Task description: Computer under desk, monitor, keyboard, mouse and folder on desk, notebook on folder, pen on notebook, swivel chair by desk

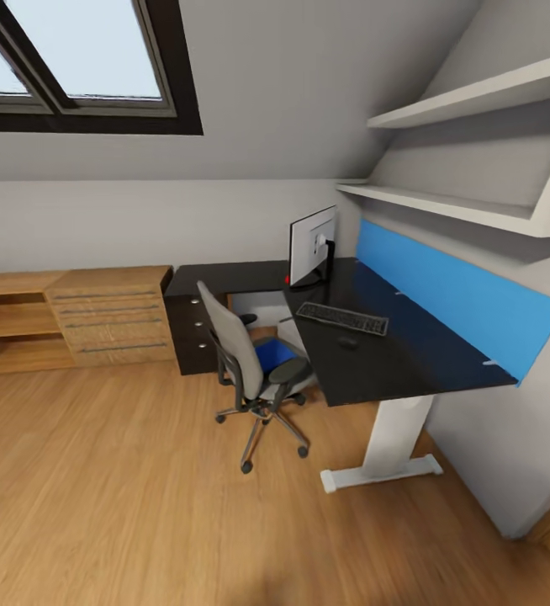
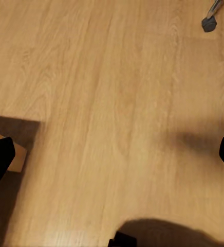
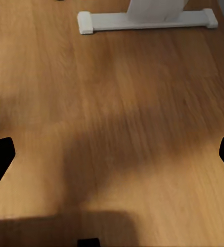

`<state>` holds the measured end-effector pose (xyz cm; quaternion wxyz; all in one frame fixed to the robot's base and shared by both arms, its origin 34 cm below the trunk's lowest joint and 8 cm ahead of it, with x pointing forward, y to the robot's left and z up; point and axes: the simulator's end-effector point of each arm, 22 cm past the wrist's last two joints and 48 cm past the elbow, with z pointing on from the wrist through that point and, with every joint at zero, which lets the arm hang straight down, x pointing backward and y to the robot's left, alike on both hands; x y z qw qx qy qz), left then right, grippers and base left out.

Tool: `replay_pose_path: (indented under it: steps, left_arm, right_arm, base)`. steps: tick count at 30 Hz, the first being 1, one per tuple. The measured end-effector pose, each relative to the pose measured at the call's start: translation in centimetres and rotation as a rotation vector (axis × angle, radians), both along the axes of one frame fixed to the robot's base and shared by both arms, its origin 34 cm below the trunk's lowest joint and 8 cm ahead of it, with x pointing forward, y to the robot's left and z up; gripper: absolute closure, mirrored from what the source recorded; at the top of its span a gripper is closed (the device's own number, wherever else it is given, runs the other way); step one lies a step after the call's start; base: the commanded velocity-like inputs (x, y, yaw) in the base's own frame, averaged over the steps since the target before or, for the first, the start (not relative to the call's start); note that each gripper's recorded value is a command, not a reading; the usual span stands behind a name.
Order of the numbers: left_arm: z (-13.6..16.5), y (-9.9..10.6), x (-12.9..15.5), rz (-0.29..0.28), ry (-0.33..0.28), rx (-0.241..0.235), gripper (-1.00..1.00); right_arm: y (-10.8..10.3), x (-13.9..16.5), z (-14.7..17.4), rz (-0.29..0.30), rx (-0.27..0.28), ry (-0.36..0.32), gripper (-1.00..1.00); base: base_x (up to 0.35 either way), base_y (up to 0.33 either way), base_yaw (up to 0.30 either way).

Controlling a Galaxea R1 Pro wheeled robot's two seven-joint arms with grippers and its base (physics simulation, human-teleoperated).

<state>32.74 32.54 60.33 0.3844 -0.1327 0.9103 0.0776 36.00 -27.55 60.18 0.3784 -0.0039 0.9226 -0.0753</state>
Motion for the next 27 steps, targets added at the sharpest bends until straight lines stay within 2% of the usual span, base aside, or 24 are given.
replay_pose_path:
  steps: [5, 11, 17, 27]
  left_arm:
    - [-0.02, 0.09, -0.05, 0.000, 0.001, 0.002, -1.00]
    - [-0.09, 0.12, -0.13, 0.000, 0.005, 0.002, -1.00]
    - [0.01, 0.03, 0.04, -0.001, -0.001, 0.001, -1.00]
    - [0.09, -0.18, 0.19, -0.003, -0.006, -0.002, -1.00]
  right_arm:
    - [-0.02, -0.07, -0.04, 0.003, 0.000, 0.001, -1.00]
    - [-0.20, -0.08, -0.07, 0.004, -0.002, 0.002, -1.00]
    - [-0.23, 0.13, 0.10, 0.004, -0.003, -0.007, -1.00]
    - [-0.33, 0.30, 0.24, 0.003, -0.004, -0.013, -1.00]
  base:
    - [0.289, 0.000, 0.275]
    - [0.031, 0.000, 0.260]
    - [0.060, 0.111, 0.043]
    - [0.262, 0.190, 0.001]
